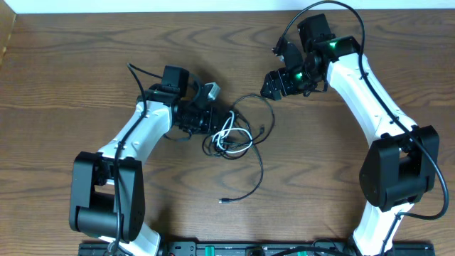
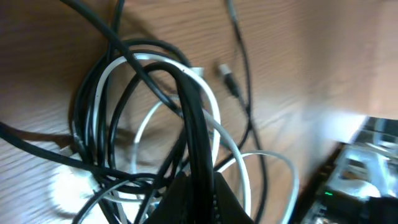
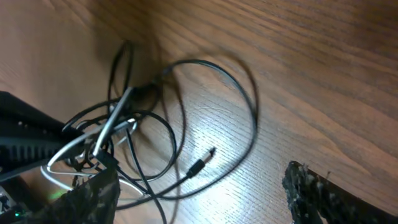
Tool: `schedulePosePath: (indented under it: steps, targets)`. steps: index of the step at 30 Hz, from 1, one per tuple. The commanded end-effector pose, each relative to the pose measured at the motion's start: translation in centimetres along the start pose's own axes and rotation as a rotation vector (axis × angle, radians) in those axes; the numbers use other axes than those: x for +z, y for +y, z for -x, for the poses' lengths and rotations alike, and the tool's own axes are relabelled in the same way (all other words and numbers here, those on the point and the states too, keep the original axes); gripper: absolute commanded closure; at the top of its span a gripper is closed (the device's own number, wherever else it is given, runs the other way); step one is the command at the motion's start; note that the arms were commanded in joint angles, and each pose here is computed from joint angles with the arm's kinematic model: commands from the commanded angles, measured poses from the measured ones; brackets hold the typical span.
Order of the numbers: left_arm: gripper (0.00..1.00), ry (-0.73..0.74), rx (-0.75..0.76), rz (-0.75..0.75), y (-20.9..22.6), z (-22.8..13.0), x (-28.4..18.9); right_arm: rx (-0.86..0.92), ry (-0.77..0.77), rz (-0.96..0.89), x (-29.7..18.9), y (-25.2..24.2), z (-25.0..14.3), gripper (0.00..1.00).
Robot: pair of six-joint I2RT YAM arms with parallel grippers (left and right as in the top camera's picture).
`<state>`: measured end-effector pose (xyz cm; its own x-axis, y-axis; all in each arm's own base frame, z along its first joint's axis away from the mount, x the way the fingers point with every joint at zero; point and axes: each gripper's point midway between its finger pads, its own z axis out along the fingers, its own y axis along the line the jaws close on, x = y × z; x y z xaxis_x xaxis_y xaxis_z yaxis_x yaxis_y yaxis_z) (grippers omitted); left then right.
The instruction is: Untangle cables
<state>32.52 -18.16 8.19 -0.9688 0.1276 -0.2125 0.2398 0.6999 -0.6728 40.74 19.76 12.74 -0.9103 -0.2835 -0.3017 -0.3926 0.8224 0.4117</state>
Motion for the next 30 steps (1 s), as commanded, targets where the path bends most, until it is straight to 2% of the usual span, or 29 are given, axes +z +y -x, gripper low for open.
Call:
schedulePosePath:
  steps: [1, 6, 12, 16, 22, 25, 30]
  targets:
    - [0.92, -0.077, 0.081, -0.173, -5.2, 2.8, -2.7, -0.019, -0.007, 0.004, -0.1, 0.5, 0.3, 0.21]
    - [0.92, -0.168, 0.176, -0.312, -10.3, 4.7, -6.2, -0.152, -0.026, 0.116, -1.3, 3.0, 0.6, 0.22]
    - [0.93, -0.284, 0.163, -0.355, -12.8, 7.2, -8.7, -0.252, -0.154, 0.15, -6.3, 6.1, 2.7, 0.22]
    - [0.93, -0.328, 0.105, -0.369, -13.2, 8.6, -9.3, -0.265, -0.203, 0.146, -8.7, 7.2, 2.8, 0.21]
    - [0.92, -0.365, -0.087, -0.308, -11.7, 9.9, -9.2, -0.267, -0.259, 0.131, -11.1, 7.7, 3.1, 0.22]
    - [0.93, -0.366, -0.152, -0.311, -11.6, 10.0, -9.2, -0.266, -0.261, 0.13, -11.2, 7.7, 3.1, 0.21]
    - [0.93, -0.364, -0.176, -0.318, -11.6, 10.1, -9.3, -0.297, -0.226, 0.137, -10.0, 8.1, 2.3, 0.19]
